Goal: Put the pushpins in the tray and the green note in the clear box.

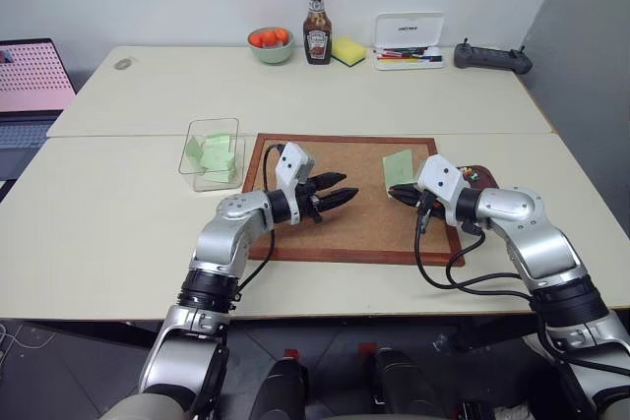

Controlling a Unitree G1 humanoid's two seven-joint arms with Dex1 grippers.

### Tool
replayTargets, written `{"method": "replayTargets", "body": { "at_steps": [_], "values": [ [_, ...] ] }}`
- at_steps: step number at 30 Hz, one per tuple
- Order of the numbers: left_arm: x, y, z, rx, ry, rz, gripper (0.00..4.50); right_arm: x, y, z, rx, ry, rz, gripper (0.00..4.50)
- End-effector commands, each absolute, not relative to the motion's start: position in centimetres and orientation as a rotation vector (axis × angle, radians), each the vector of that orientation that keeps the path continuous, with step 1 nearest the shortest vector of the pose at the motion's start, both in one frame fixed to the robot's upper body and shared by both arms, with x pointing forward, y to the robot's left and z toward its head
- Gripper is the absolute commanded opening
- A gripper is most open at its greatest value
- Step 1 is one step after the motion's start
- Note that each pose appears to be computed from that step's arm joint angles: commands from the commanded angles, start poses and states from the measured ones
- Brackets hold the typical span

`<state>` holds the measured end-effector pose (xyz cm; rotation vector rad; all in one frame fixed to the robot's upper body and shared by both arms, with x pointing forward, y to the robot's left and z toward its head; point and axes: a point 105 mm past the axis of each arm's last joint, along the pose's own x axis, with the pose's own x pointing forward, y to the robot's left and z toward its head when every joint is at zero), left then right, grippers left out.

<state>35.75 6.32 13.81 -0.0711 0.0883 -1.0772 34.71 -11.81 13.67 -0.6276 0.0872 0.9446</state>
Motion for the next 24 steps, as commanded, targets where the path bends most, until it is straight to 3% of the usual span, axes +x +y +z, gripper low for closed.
{"method": "replayTargets", "body": {
  "at_steps": [1,6,23,24],
  "values": [
    [35.8,5.4,16.1,-0.125,0.018,-1.087,3.4,34.7,-11.4,15.0,-0.676,0.028,0.959,0.0],
    [36.7,3.8,16.2,-0.133,0.018,-1.087,4.37,34.5,-11.1,15.1,-0.7,0.019,0.972,0.0],
    [39.0,-0.6,15.1,-0.153,0.081,-1.141,4.37,34.3,-10.6,15.4,-0.713,0.003,0.978,0.0],
    [39.1,-0.7,15.1,-0.159,0.083,-1.141,4.21,34.3,-10.6,15.4,-0.713,0.003,0.978,0.0]
  ]
}}
